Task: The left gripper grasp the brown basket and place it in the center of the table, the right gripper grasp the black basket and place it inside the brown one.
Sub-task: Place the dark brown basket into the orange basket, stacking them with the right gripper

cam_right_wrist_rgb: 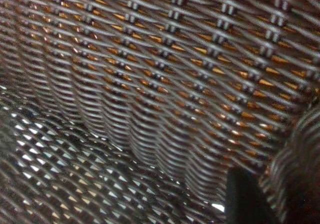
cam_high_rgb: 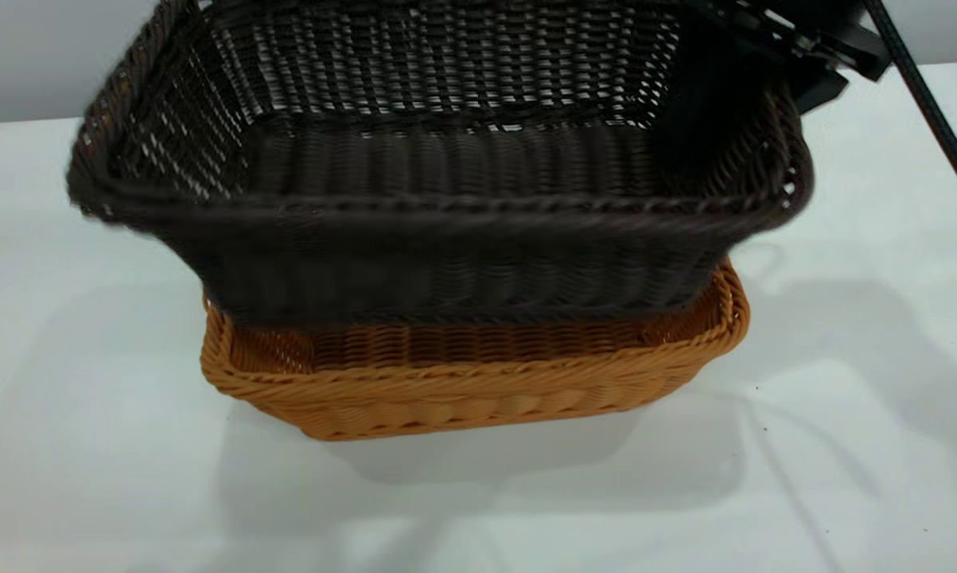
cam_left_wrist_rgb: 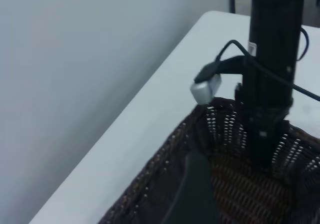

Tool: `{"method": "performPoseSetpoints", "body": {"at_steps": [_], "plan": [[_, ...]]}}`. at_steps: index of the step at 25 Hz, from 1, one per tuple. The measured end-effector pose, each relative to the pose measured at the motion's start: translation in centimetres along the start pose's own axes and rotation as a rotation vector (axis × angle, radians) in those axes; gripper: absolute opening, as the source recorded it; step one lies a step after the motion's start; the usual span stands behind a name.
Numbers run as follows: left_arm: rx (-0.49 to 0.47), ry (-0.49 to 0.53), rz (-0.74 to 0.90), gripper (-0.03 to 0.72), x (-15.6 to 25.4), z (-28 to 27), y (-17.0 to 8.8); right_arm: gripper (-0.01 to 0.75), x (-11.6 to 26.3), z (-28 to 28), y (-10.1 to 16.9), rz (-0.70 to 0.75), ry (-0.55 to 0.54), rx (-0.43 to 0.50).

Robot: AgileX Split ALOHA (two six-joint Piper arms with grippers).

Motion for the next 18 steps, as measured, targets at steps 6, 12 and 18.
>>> {"method": "performPoseSetpoints", "body": {"at_steps": [6, 12, 18], "plan": [[0.001, 0.004, -0.001, 0.542, 0.0, 0.1, 0.0, 0.244, 0.0, 1.5, -1.1, 0.008, 0.039, 0.003], [0.003, 0.019, -0.002, 0.542, 0.2, 0.1, 0.0, 0.244, -0.3, 2.3, -1.7, 0.015, 0.022, 0.008], [0.002, 0.019, -0.001, 0.542, 0.2, 0.1, 0.0, 0.244, -0.3, 2.8, -2.2, 0.010, 0.025, 0.021]]}}
Point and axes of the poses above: a point on each arm's last joint axis where the gripper is mounted, z pointing out along that axis toward the gripper, y along the wrist's bending axis when the last joint is at zero, x = y × z, the point moved 3 cm from there along z, pointing out along that axis toward the gripper, and after that the axes turned 14 degrees about -z, right-handed, at the moved point
